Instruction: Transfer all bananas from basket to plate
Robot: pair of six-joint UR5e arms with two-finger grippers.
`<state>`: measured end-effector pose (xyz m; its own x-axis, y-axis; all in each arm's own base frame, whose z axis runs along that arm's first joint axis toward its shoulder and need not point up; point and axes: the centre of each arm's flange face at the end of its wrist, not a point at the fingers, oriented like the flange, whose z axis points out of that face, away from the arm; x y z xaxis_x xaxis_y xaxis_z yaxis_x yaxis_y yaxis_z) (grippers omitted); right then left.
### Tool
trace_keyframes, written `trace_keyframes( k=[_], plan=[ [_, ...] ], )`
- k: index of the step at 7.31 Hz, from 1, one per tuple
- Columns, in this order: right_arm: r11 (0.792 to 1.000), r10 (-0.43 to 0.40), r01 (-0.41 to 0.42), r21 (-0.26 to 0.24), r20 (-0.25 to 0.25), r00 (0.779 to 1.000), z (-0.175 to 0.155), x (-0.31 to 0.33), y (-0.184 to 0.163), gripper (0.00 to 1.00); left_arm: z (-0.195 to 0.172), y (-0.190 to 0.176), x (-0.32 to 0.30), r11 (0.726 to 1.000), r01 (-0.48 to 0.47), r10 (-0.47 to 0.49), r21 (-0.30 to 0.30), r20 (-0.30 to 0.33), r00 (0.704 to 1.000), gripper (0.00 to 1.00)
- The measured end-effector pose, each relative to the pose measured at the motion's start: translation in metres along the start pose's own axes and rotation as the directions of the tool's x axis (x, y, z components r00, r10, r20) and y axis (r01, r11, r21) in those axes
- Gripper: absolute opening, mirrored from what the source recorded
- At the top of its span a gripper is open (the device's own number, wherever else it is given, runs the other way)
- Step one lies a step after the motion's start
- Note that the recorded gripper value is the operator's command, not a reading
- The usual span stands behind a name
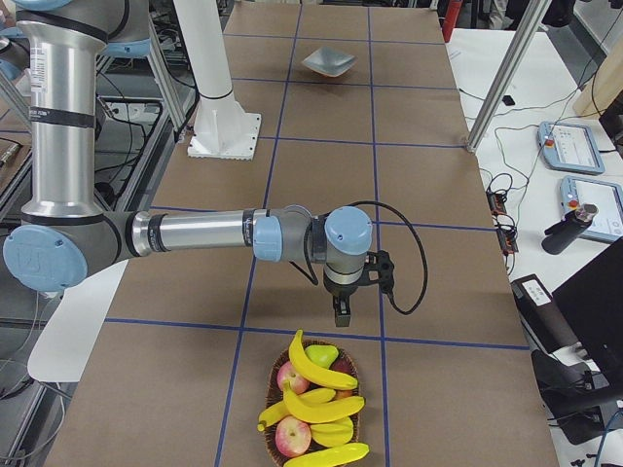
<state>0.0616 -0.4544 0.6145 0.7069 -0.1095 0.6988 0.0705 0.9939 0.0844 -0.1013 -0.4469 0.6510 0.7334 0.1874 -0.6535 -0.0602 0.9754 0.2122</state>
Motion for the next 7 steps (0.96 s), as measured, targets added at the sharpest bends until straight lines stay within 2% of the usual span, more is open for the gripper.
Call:
trace_keyframes(
  k=[2, 5, 7],
  plan=[
    [1.0, 0.008, -0.008, -0.015, 0.012, 1.0, 0.007, 0.003, 0.016, 1.0, 0.018, -0.001, -0.017, 1.0, -0.013, 0.013, 0.012, 0.004, 1.0, 1.0],
    [0.999, 0.031, -0.03, -0.044, 0.005, 1.0, 0.019, 0.015, 0.03, 1.0, 0.018, -0.011, -0.018, 0.999, -0.027, 0.027, 0.026, 0.011, 1.0, 1.0],
    [0.996, 0.054, -0.057, -0.074, -0.033, 0.998, 0.032, 0.032, 0.032, 1.0, 0.017, -0.012, -0.017, 0.999, -0.032, 0.032, 0.031, 0.007, 0.999, 1.0]
  ],
)
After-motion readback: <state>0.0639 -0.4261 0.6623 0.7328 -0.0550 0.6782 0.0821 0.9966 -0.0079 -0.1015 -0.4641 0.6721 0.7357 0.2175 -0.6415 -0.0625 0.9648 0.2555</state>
